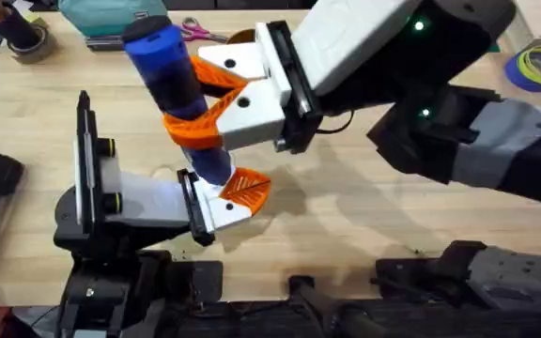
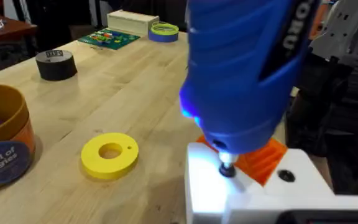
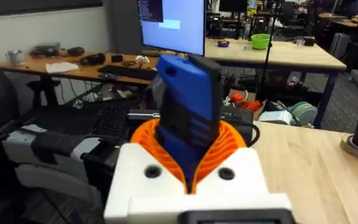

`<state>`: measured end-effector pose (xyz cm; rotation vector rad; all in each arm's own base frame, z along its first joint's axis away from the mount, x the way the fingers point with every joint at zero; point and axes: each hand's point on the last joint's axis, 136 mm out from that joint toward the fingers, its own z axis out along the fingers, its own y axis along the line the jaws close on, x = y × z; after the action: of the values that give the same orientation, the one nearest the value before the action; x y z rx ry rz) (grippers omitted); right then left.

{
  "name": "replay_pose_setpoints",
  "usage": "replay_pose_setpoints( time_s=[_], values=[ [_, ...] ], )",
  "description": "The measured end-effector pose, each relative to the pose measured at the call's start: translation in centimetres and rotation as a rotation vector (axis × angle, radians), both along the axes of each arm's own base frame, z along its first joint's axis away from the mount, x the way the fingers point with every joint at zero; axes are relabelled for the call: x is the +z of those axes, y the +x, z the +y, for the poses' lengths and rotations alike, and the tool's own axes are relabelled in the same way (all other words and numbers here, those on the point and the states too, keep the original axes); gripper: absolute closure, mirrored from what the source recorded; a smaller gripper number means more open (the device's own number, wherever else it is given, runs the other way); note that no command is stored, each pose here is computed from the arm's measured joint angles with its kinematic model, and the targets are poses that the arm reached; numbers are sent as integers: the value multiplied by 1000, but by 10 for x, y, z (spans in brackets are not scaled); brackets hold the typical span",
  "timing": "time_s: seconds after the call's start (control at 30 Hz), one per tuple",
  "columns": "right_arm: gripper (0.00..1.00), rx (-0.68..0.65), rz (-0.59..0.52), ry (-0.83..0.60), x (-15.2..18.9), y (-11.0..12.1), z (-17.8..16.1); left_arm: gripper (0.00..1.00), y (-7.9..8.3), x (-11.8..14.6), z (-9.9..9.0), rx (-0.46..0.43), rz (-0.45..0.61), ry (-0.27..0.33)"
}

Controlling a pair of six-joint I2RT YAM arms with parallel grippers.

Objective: Pick up the gripper from the table and insert it into the empty holder that is missing its gripper. Then pick up a screw, insert it into the mounting hole, and use the screwdriver to tighten it. Finally, clean up the table by picking up the vegetable and placing it into the bucket.

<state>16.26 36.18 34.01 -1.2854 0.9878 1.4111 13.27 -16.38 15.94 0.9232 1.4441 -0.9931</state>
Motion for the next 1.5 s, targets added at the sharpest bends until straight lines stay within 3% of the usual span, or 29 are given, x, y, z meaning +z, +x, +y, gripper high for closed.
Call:
replay_pose_setpoints(
  time_s=[1.0, 1.2, 1.5],
  values=[
    [979, 0, 3, -3, -1, 0, 0, 991, 0, 0, 0, 0, 0, 0],
    [979, 5, -68, 89, 22, -5, -5, 991, 0, 0, 0, 0, 0, 0],
    [979, -34, 1, 7, 59, 20, -2, 991, 0, 0, 0, 0, -1, 0]
  ],
)
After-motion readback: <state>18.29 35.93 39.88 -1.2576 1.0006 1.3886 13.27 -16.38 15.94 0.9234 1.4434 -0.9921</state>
